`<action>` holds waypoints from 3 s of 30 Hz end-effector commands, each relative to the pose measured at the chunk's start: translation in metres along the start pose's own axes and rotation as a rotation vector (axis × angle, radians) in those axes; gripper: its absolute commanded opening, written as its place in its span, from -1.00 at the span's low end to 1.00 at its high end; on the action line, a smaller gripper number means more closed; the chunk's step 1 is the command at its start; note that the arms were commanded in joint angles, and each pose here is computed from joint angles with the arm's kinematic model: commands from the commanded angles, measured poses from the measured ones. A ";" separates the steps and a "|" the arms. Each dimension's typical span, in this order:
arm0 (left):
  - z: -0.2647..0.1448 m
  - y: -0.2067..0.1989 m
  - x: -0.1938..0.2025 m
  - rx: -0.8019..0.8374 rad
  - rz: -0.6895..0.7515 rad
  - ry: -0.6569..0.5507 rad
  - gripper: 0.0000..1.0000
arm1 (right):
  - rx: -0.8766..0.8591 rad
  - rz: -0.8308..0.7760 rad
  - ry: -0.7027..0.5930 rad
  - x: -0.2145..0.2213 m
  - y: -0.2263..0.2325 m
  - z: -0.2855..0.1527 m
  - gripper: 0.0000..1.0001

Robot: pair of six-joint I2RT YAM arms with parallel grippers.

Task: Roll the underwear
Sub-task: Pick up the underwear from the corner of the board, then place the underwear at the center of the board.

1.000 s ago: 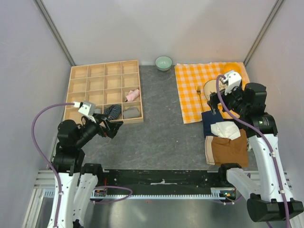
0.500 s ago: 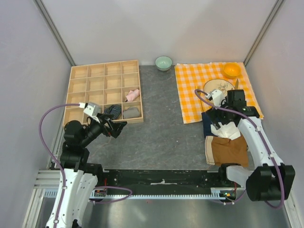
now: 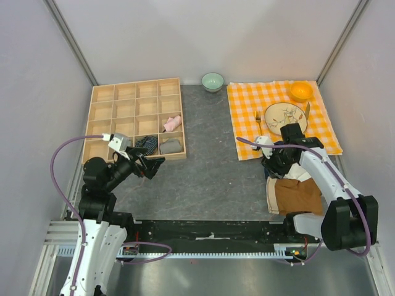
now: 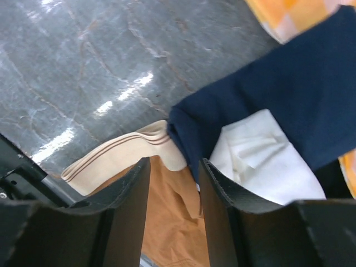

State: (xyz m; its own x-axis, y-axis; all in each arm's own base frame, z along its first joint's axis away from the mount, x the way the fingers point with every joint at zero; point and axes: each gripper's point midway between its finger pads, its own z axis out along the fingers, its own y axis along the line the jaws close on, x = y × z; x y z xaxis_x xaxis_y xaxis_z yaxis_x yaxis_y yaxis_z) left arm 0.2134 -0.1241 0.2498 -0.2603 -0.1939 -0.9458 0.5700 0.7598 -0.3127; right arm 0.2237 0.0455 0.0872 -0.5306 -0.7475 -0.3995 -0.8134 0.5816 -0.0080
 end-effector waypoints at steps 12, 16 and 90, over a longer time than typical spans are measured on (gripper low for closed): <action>0.001 -0.005 -0.005 0.023 -0.007 -0.024 0.95 | -0.241 -0.390 0.122 0.047 0.083 0.011 0.00; 0.001 -0.005 -0.005 0.024 -0.008 -0.023 0.95 | -0.267 -0.449 0.162 0.057 0.083 0.015 0.02; 0.005 -0.011 0.004 0.074 -0.027 0.011 0.97 | -0.005 0.020 -0.455 -0.184 0.001 -0.020 -1.00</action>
State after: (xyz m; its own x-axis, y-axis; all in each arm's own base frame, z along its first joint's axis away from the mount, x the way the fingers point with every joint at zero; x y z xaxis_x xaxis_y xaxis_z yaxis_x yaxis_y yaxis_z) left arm 0.2132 -0.1292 0.2397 -0.2980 -0.1858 -0.9363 0.5836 0.7407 -0.3327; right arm 0.2522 0.2182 0.2338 -0.1972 -0.5657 -0.8006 -0.9551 0.2950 0.0268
